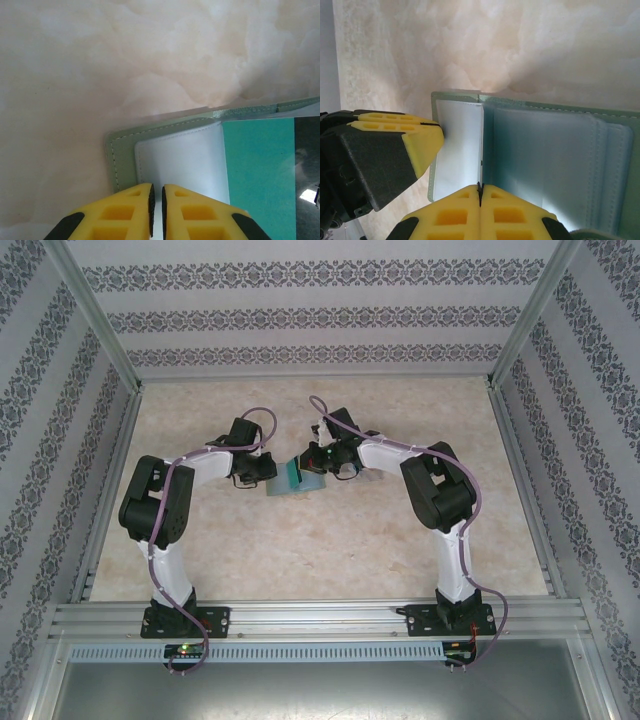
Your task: Put the credit cards into the card holder
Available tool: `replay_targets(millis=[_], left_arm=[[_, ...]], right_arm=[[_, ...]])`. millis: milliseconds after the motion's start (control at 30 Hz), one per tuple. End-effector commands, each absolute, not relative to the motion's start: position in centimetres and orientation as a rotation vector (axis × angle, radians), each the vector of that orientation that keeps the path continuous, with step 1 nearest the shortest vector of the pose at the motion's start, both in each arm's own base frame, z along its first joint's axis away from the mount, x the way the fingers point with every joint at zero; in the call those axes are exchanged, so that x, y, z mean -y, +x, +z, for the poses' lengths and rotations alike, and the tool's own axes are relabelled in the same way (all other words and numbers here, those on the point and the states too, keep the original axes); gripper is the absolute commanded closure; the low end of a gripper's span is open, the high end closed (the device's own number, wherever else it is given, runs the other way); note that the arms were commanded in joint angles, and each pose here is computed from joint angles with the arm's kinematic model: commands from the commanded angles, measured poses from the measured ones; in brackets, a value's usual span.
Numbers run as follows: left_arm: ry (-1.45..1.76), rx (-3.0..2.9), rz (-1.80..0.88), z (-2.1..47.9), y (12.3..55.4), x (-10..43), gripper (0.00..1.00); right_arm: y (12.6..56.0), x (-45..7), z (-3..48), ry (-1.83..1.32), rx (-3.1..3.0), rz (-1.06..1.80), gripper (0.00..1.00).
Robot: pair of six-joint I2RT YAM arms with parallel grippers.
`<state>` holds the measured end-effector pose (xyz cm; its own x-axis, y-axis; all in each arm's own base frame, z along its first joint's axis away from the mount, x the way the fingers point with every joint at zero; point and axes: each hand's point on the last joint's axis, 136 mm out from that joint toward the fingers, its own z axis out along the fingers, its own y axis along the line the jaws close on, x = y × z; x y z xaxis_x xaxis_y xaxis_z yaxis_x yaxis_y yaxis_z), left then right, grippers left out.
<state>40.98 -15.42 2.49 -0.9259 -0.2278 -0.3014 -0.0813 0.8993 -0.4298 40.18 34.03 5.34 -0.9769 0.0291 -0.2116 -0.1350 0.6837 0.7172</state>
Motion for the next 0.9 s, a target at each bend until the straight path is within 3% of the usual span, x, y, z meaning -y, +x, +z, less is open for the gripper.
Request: replay_targets(millis=[0,867], left_arm=[[-0.237,-2.766,-0.566,1.1,40.4,15.1,0.85],[-0.291,-2.772,-0.484,1.3,40.2,13.3,0.87]], right_arm=[[38.9,-33.5,3.4,-0.044,-2.753,1.088,1.00],[38.8,-35.5,4.6,-0.016,-2.770,1.026,1.00]])
